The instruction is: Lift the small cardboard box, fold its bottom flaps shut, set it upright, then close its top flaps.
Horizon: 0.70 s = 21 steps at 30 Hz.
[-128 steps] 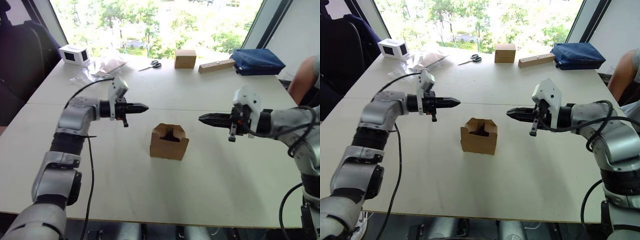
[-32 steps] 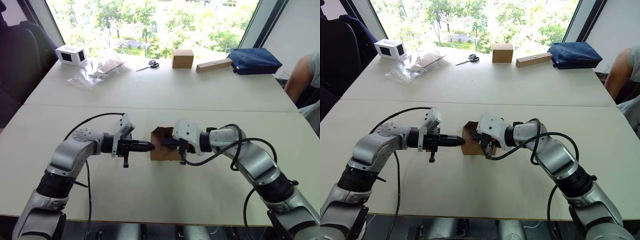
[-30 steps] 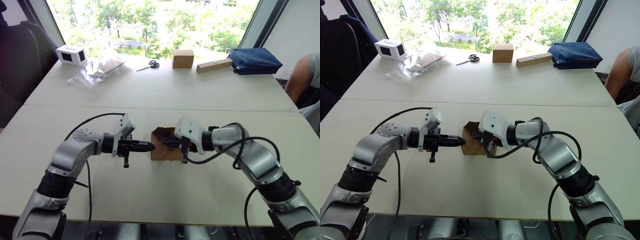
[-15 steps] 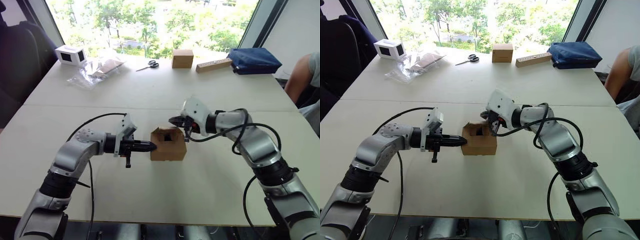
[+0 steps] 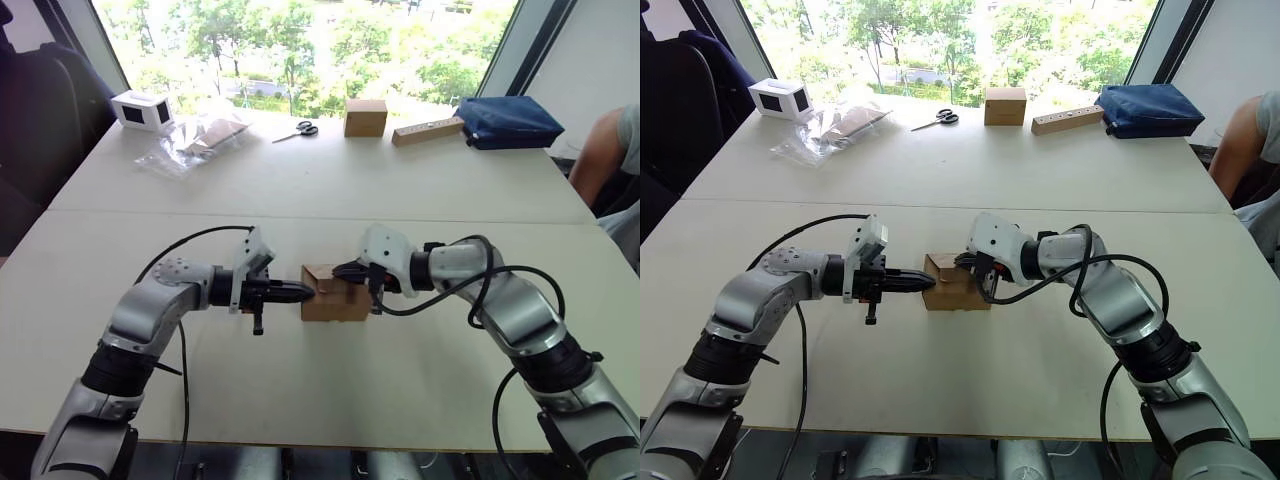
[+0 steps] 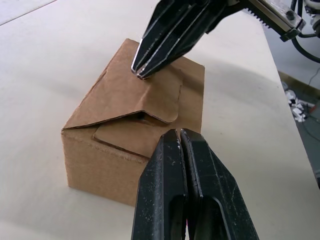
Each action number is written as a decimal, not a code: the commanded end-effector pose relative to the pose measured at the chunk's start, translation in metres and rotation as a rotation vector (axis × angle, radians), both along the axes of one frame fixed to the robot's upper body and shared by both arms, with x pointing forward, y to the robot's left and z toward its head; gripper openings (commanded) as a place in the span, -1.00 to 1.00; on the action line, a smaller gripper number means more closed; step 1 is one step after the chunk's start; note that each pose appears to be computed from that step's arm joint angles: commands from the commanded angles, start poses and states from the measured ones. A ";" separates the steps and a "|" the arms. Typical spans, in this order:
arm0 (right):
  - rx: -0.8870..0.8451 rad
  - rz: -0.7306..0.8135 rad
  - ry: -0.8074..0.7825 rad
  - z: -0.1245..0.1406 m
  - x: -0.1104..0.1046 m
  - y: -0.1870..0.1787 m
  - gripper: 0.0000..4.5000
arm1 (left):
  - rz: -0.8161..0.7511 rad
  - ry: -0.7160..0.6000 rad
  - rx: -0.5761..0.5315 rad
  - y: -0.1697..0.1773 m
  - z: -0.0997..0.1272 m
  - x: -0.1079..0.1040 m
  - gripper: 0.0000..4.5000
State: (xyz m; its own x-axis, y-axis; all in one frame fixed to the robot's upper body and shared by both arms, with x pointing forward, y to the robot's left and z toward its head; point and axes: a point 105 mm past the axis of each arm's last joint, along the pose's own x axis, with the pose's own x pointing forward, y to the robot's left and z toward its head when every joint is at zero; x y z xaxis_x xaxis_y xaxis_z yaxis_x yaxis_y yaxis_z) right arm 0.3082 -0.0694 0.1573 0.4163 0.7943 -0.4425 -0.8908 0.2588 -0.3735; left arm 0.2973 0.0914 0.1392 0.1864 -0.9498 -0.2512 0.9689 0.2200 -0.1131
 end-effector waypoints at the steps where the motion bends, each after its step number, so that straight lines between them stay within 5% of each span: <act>1: 0.003 -0.019 -0.042 0.005 0.005 -0.003 -1.00 | 0.020 -0.018 -0.088 -0.001 0.023 0.008 -0.97; 7: 0.013 -0.024 -0.048 0.006 0.007 -0.002 -1.00 | 0.043 -0.022 -0.164 -0.003 0.041 0.016 -0.97; 13: 0.039 -0.035 -0.079 0.015 0.008 -0.001 -1.00 | 0.142 -0.073 -0.114 -0.011 0.024 0.040 -0.97; 21: 0.090 -0.023 -0.121 0.041 0.000 -0.004 -1.00 | 0.126 -0.076 -0.095 -0.016 0.014 0.041 -0.97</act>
State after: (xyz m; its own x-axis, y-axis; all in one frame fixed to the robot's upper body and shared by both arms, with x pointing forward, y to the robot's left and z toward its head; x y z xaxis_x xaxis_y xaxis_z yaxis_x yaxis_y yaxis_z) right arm 0.3149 -0.0765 0.1738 0.4830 0.7903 -0.3770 -0.8535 0.3289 -0.4042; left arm 0.3382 0.0793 0.1455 0.3338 -0.9304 -0.1516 0.9295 0.3516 -0.1114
